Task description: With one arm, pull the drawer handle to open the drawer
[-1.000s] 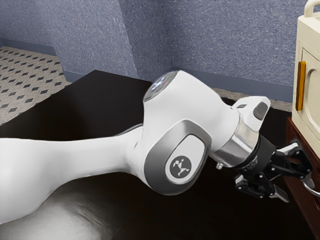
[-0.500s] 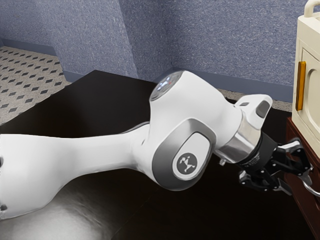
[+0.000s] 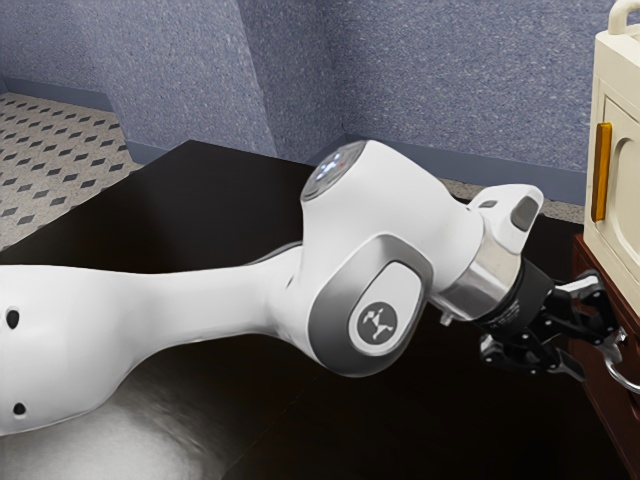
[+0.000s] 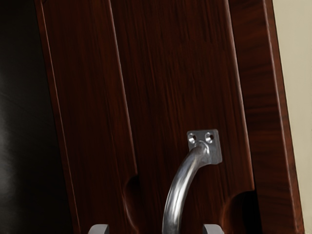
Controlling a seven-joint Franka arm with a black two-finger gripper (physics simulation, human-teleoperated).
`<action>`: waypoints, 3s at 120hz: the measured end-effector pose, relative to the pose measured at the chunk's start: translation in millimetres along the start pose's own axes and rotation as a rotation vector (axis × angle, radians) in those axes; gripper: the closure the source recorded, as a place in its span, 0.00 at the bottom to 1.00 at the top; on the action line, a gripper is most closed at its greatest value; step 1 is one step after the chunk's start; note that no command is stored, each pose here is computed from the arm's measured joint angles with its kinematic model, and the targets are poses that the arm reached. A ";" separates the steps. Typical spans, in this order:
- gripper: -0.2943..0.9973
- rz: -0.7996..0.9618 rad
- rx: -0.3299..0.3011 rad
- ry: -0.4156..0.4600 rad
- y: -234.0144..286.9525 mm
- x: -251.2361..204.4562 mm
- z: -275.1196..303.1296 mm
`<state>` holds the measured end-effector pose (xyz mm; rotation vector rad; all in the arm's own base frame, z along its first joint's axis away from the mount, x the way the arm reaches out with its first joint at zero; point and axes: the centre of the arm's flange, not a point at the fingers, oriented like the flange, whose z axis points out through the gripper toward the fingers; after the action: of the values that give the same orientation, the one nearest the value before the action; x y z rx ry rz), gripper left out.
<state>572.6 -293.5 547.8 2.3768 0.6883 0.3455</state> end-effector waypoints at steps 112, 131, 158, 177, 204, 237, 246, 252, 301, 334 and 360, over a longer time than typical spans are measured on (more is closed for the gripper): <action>0.71 -0.006 0.000 -0.016 -2.1 -6.3 11.7; 0.71 -0.008 0.010 -0.014 -6.4 -7.4 11.4; 0.72 -0.008 0.018 -0.007 -11.1 -10.0 6.7; 0.72 0.002 0.021 -0.002 -11.5 -17.0 1.2; 0.72 0.002 0.027 0.005 -15.4 -18.7 -3.6; 0.72 0.000 0.038 0.019 -21.7 -20.2 -10.3; 0.72 -0.005 0.040 0.026 -25.0 -19.0 -14.2; 0.72 -0.010 0.040 0.029 -26.6 -18.7 -16.4; 0.72 -0.023 0.044 0.045 -36.5 -23.9 -30.4; 0.72 -0.035 0.052 0.052 -45.7 -26.8 -36.1; 0.72 -0.037 0.057 0.064 -52.8 -30.3 -44.1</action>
<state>509.2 -253.1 545.6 2.4125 0.7804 0.3930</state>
